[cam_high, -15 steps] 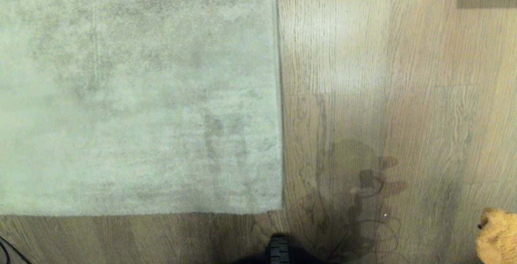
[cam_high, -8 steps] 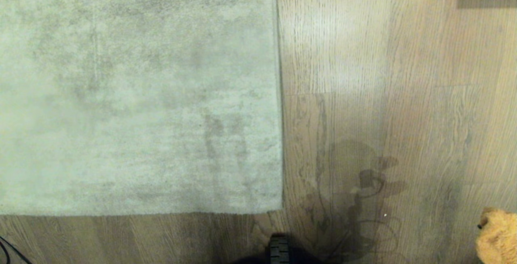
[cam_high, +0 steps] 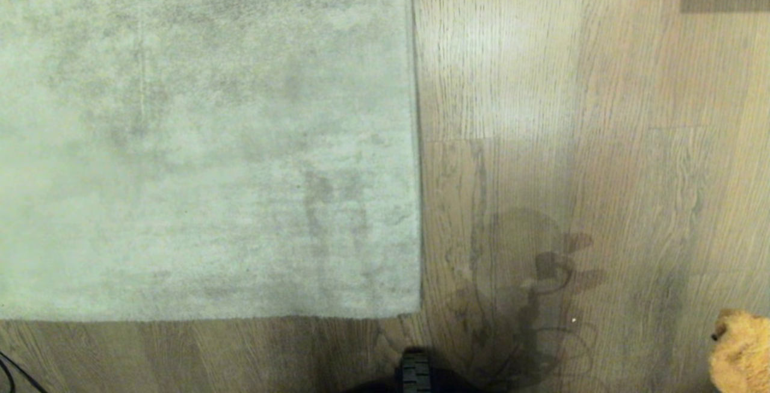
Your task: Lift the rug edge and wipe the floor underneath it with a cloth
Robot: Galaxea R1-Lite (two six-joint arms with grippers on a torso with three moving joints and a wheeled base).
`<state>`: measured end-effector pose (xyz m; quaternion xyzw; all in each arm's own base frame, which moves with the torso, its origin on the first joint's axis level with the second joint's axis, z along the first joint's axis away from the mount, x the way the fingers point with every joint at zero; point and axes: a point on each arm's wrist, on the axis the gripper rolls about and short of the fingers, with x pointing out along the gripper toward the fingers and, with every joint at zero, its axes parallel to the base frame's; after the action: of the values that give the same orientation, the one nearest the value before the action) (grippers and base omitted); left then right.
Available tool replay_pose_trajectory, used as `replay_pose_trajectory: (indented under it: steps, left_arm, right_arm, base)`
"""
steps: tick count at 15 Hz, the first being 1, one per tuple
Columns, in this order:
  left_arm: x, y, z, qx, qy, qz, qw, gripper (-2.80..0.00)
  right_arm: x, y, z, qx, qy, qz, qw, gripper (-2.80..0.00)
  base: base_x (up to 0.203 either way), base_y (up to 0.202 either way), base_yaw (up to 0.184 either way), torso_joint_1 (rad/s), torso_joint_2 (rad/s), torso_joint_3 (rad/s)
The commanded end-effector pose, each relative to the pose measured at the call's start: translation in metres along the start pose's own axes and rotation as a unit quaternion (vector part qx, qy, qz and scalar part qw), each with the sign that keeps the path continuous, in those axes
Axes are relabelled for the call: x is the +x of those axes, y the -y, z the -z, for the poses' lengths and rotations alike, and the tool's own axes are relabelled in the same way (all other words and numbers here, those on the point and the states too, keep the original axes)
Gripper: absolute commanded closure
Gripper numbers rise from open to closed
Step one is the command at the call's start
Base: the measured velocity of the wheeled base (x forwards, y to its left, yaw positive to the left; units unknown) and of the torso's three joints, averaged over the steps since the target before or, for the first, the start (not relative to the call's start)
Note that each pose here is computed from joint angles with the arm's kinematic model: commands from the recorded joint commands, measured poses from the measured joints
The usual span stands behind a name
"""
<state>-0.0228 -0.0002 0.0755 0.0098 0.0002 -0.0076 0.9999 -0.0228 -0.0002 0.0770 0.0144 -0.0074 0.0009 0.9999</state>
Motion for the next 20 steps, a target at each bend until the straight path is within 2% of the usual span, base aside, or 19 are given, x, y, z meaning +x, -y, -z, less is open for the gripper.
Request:
replay_pose_trajectory:
  steps: [1,9,20]
  left_arm:
    - [0.0000,0.0001,0.0002,0.006,0.000,0.002,1.0000,0.00]
    - [0.0000,-0.0002,0.0000,-0.007,0.000,-0.005,1.0000,0.00]
    - [0.0000,-0.0003,0.0002,-0.005,-0.001,-0.006,1.0000,0.00]
  right_arm:
    - [0.0001,0.0000,-0.0001,0.000,-0.001,0.000,1.000,0.00]
    - [0.0001,0.0000,-0.0001,0.000,-0.001,0.000,1.000,0.00]
    - [0.0001,0.0000,-0.0001,0.000,-0.001,0.000,1.000,0.00]
  base:
    - [0.000,0.000,0.000,0.000,0.00,0.000]
    - [0.000,0.000,0.000,0.000,0.00,0.000]
    - [0.000,0.000,0.000,0.000,0.00,0.000]
